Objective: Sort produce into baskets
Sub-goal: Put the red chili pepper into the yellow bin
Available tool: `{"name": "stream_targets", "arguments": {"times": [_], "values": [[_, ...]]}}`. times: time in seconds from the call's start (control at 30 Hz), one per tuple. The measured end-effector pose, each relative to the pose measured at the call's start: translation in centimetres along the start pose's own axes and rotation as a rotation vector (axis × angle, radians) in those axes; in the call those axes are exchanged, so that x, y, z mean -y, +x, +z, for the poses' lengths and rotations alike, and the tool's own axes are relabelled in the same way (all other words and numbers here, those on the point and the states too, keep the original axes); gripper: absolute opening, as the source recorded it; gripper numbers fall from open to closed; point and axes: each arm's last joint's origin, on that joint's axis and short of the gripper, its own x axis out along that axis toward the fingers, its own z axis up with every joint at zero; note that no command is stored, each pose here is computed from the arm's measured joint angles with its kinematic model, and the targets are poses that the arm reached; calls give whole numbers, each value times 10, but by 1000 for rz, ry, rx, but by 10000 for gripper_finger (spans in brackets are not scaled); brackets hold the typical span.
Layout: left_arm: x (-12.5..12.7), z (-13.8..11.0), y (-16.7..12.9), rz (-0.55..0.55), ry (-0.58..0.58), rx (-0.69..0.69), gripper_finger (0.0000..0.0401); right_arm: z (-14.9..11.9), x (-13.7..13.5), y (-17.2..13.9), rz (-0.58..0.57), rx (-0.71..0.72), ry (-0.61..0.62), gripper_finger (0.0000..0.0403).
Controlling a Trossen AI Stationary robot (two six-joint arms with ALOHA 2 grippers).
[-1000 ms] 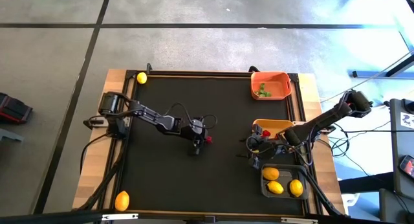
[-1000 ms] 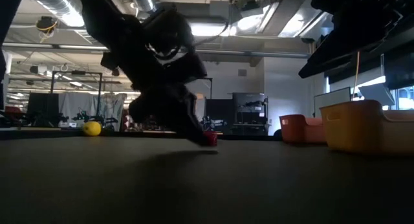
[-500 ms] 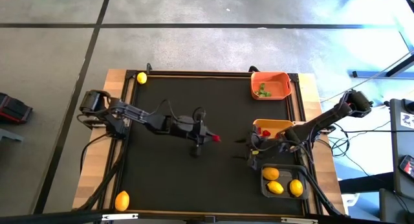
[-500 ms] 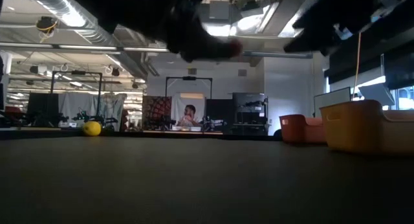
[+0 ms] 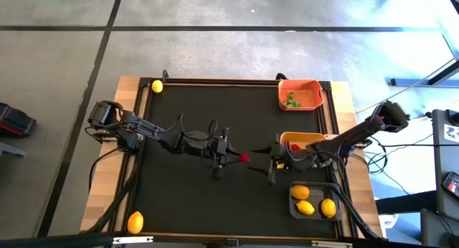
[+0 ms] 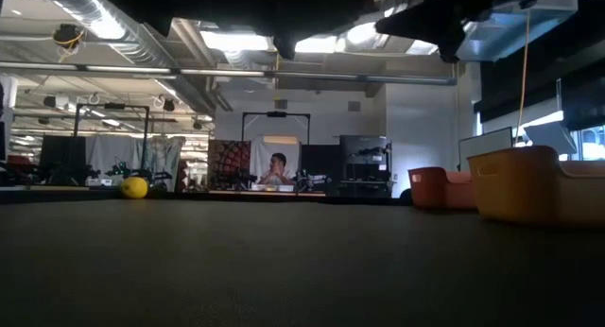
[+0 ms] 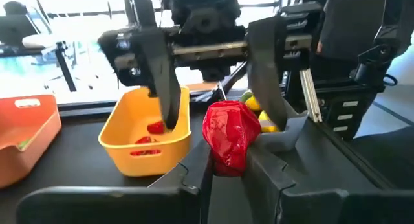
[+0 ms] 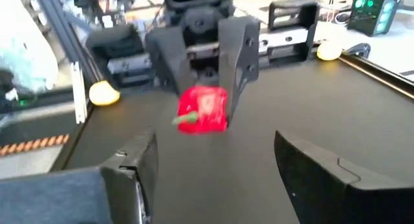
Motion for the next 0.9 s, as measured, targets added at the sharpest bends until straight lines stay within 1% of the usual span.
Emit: {"name": "stream_targets", "arguments": {"times": [0.07, 0.13, 0.33, 0.47, 0.57, 0.7, 0.9], "values": [[1, 1, 0, -3, 7, 7, 68, 1, 1, 4, 6, 23, 17, 234], [1, 1, 0, -3, 7, 5, 69, 1, 2, 8, 11, 42, 31, 217], [1, 0, 0, -1, 15, 4, 68, -2, 5, 19, 54, 39, 42, 139], [1, 1, 0, -1, 20, 6, 71, -1, 4, 20, 59, 56, 31, 87], [1, 1, 0, -2, 28, 7, 71, -1, 4, 19, 62, 63, 15, 56], [1, 0, 0, -4, 27, 5, 72, -1, 4, 19, 60, 61, 0, 34], [2, 0, 0, -6, 29, 2, 77, -1, 4, 19, 55, 59, -33, 15]]}}
